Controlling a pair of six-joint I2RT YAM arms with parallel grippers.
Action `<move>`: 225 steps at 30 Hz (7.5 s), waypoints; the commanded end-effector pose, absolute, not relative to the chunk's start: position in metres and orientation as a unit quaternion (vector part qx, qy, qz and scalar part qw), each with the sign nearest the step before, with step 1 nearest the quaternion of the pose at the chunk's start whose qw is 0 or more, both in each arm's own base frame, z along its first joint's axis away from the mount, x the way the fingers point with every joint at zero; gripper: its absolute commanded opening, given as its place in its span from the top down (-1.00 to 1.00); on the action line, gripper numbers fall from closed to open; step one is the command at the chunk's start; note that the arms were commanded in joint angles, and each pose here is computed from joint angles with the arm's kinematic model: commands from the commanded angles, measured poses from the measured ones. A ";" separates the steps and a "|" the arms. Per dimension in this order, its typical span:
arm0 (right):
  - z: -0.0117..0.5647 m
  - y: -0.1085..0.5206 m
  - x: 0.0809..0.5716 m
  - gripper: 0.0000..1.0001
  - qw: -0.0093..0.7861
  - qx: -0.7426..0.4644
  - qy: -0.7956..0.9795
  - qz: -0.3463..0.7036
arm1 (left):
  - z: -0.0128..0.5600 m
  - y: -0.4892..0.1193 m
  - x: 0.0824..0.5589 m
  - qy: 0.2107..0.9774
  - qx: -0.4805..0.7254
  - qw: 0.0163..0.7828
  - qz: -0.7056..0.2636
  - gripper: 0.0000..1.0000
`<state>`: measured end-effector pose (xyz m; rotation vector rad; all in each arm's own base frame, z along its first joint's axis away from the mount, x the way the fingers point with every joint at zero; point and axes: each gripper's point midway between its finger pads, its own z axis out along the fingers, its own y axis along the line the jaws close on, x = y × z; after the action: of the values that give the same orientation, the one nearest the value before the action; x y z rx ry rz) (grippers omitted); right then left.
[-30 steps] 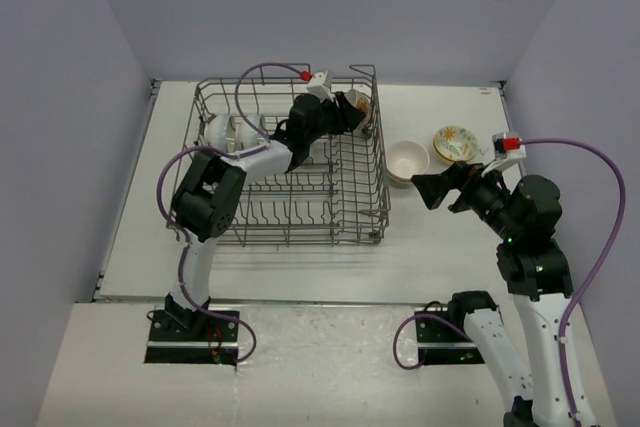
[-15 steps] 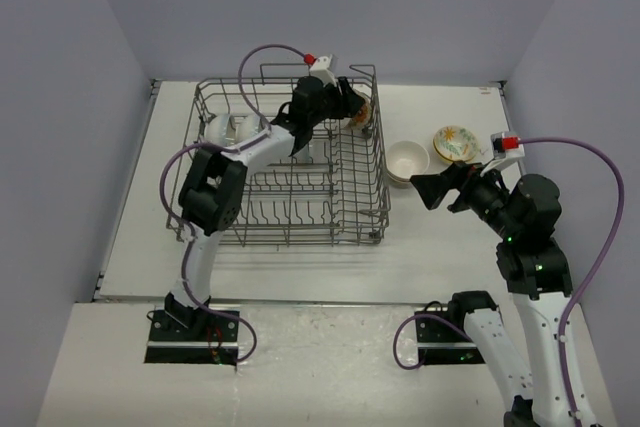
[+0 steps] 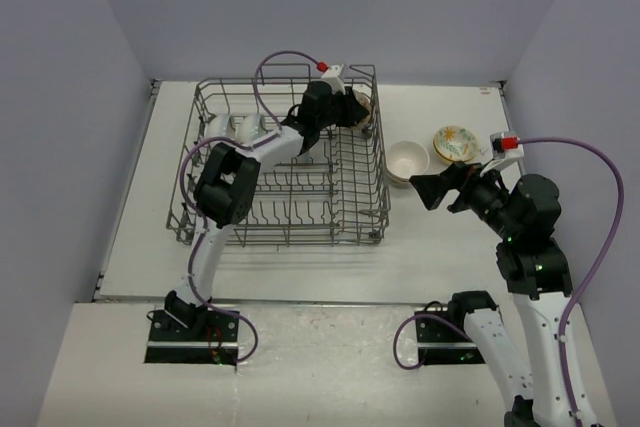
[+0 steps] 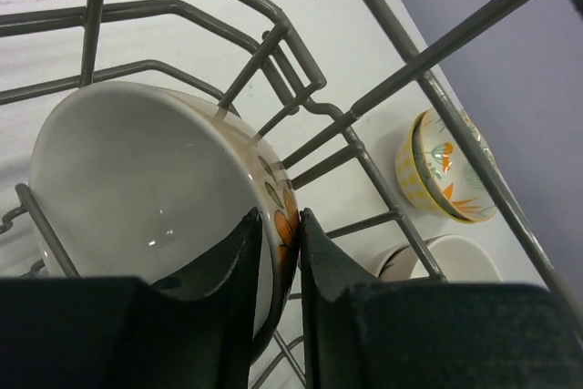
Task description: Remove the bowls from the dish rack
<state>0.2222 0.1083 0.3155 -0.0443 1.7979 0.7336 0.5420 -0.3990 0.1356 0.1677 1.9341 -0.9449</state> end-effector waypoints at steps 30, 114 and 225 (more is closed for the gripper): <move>0.321 0.109 0.224 -0.98 0.579 -0.030 0.753 0.311 | 0.247 -0.365 0.529 0.680 0.141 0.530 -0.486 1.00; 0.320 0.204 0.232 1.00 0.394 -0.164 0.891 0.158 | 0.357 -0.377 0.180 0.578 0.565 0.559 -0.186 0.56; 0.365 0.332 0.357 -0.78 0.416 -0.101 0.819 0.381 | 0.282 0.064 0.255 0.737 -0.309 0.592 0.104 -1.00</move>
<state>0.3394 0.3176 0.3627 -0.3014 2.0138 0.9905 0.2658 0.0462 0.2681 -0.6214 1.8176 0.2056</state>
